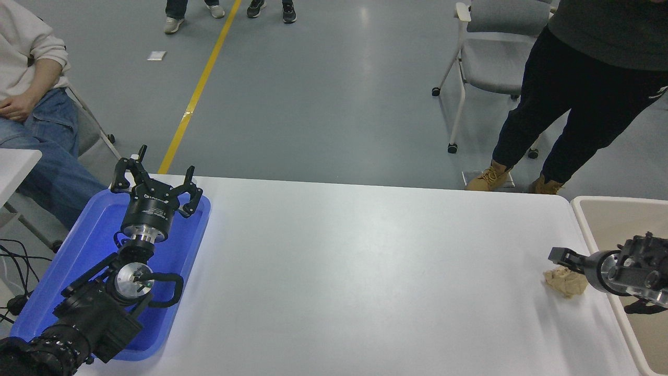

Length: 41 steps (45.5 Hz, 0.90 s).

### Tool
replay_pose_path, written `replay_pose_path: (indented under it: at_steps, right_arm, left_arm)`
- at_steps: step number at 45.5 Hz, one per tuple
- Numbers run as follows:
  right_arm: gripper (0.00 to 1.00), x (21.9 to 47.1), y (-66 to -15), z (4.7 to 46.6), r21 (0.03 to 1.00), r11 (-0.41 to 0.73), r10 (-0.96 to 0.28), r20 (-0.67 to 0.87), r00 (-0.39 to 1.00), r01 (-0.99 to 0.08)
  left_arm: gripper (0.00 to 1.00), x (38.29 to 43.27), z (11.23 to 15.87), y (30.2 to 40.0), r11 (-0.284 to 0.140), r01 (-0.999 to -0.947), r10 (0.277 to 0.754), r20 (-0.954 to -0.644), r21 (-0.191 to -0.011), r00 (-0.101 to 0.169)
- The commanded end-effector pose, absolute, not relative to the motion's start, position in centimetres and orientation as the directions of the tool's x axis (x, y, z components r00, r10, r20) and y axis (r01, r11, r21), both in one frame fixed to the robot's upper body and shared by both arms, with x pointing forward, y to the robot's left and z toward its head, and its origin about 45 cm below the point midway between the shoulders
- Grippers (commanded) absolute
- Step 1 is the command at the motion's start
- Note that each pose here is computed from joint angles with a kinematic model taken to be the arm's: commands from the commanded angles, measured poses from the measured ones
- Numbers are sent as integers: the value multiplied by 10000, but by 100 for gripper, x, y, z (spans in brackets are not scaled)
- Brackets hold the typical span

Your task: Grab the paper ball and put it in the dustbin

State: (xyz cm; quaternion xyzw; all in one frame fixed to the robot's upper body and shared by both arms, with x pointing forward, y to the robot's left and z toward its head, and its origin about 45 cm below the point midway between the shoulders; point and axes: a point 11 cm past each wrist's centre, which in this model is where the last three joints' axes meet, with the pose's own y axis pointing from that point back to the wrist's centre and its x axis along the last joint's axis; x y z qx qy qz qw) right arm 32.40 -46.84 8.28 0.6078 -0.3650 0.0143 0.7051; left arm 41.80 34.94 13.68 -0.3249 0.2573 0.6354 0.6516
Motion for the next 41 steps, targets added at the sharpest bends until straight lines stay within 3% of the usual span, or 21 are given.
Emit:
replay_pose_path:
  at_steps: [1, 7, 10, 20, 41]
  right_arm:
    - [96, 3160, -4608, 678, 8488, 2544, -4296, 5285, 7322, -4634]
    - [85, 3099, -4578, 606, 8568, 2486, -4266, 5156, 7431, -4518]
    - [75, 3101, -4580, 602, 8554, 2473, -4253, 5179, 7422, -4551]
    - [0, 3071, -4514, 540, 8620, 2164, -4176, 5061, 7546, -4584]
    - [0, 3179, -4633, 719, 8370, 2362, -3509, 5472, 7599, -4937]
  left_arm:
    - [100, 4180, 1368, 3493, -182, -9952, 6610, -7480, -963, 603]
    - [100, 4180, 1368, 3493, -182, -9952, 6610, -7480, -963, 603]
    - [100, 4180, 1368, 3493, -183, -9952, 6610, -7480, -963, 603]
    - [100, 4180, 1368, 3493, -183, -9952, 6610, -7480, -963, 603]
    - [100, 4185, 1376, 3491, -170, -9950, 6604, -7482, -988, 630]
